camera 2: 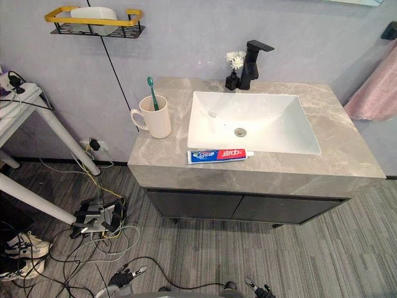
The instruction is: Organize washtable
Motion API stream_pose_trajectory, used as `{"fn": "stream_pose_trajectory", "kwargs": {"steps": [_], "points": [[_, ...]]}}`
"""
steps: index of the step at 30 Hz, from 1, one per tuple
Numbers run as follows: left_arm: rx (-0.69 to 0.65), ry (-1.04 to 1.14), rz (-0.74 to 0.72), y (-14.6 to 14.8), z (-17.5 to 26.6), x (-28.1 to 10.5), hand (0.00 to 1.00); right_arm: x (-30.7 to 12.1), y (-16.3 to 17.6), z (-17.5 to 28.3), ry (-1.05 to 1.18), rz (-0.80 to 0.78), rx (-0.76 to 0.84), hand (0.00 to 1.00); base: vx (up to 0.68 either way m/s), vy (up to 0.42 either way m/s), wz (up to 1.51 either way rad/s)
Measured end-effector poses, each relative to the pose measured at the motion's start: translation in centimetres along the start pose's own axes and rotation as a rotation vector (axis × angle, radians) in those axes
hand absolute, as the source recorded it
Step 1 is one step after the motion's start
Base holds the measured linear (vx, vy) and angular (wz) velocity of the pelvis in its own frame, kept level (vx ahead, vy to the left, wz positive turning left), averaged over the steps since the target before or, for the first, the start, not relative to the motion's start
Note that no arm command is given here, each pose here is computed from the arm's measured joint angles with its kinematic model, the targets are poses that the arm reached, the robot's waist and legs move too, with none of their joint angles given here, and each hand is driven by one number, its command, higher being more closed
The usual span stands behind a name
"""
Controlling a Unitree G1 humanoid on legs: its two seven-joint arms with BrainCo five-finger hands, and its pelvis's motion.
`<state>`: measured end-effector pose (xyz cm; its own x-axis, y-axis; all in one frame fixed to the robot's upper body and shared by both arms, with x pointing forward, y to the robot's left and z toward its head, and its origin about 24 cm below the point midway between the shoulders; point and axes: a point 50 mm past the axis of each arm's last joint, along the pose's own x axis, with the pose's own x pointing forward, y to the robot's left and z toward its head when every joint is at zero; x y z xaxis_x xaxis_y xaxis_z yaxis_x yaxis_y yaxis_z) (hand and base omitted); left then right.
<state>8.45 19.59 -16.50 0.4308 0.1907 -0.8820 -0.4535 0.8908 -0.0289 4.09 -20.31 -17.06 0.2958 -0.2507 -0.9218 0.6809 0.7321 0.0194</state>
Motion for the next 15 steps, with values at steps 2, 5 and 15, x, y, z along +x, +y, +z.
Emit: {"fn": "stream_pose_trajectory", "kwargs": {"steps": [2,5,15], "points": [[-0.062,0.003,0.024,0.4,-0.3,-0.1,0.00,0.0,-0.3,0.0,-0.003,-0.012,0.030,0.00,-0.02,-0.009,-0.02],[-0.175,0.002,0.080,1.5,-0.5,-0.2,0.00,-0.1,-0.5,0.0,-0.005,-0.019,0.038,0.00,0.00,0.000,0.00],[-0.710,-0.722,0.480,14.3,13.0,-5.7,0.00,-0.9,-2.1,-0.7,-0.035,-0.034,0.012,0.00,0.00,0.000,0.00]]}}
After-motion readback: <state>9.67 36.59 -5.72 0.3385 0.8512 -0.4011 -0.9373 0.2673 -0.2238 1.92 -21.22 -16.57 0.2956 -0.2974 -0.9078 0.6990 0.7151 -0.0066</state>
